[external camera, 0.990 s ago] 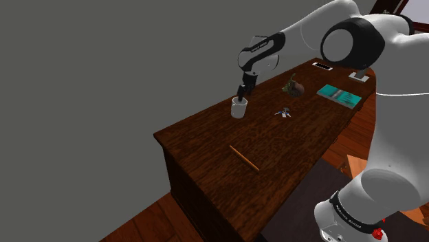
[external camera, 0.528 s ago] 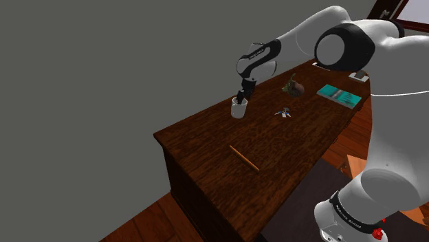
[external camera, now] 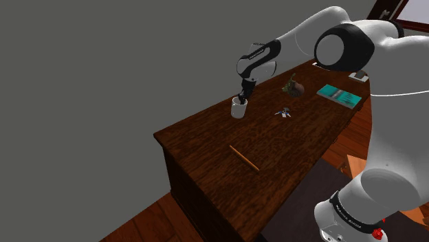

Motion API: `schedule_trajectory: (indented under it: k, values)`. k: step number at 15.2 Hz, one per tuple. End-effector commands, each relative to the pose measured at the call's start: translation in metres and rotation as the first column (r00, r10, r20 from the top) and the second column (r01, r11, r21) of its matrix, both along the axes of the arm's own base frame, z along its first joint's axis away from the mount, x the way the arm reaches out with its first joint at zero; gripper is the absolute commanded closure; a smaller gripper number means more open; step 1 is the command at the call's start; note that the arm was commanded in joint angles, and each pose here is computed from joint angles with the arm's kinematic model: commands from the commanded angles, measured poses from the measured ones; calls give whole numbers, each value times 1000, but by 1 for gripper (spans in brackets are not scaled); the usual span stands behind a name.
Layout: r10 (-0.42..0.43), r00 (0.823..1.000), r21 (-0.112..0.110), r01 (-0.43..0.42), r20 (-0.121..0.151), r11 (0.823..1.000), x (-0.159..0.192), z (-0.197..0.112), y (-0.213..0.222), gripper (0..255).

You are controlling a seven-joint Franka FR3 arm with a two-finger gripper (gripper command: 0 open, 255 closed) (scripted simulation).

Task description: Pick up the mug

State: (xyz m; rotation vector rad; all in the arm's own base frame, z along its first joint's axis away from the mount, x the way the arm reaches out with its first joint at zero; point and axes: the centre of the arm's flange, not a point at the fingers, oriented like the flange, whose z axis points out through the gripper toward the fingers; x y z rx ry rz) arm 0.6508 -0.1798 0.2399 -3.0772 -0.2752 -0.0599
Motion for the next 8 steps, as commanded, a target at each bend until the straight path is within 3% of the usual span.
schedule_trajectory:
  k: [1, 8]
  values:
    - [0, 1000, 0, 0, 0, 1000, 0, 0, 0, 255]
    - [0, 1000, 0, 0, 0, 1000, 0, 32, 0, 255]
